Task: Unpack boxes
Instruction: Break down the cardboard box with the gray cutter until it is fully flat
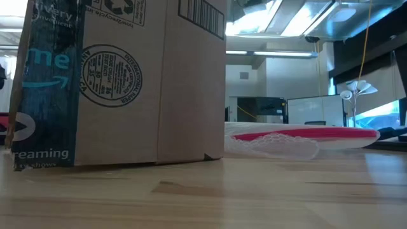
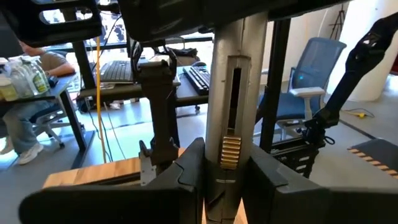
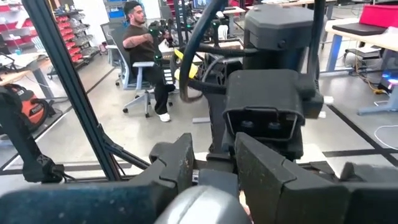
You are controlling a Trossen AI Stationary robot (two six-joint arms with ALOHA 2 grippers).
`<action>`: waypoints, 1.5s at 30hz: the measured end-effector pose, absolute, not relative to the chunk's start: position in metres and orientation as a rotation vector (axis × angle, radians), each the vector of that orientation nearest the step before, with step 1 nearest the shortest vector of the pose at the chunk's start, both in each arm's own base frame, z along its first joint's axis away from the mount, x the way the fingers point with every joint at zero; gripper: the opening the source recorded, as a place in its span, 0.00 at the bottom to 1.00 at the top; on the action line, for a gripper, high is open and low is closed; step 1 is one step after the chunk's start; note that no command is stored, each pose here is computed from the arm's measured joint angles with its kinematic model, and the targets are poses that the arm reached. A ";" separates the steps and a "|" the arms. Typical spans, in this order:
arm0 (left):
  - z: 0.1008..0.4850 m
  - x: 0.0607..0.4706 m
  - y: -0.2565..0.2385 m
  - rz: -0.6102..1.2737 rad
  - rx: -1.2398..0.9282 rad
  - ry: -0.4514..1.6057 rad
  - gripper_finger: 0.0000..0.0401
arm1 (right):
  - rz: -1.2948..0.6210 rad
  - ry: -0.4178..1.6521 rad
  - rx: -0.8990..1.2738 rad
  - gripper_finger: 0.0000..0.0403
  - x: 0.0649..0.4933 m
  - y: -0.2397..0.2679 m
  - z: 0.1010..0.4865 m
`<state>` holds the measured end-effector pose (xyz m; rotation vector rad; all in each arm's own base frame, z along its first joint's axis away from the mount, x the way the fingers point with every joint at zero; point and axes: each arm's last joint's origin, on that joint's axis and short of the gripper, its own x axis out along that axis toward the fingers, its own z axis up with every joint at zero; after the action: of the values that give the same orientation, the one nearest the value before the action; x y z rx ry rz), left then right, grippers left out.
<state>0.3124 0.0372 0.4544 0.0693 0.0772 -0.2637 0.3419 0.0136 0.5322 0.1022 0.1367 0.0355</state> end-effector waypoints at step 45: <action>0.495 0.295 0.040 -0.159 0.198 -0.033 0.14 | -0.150 0.163 -0.025 0.42 0.302 0.007 0.547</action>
<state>0.2946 0.0405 0.4954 0.1984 -0.0330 -0.1588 0.3021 0.0067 0.5474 -0.0246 0.1629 -0.1496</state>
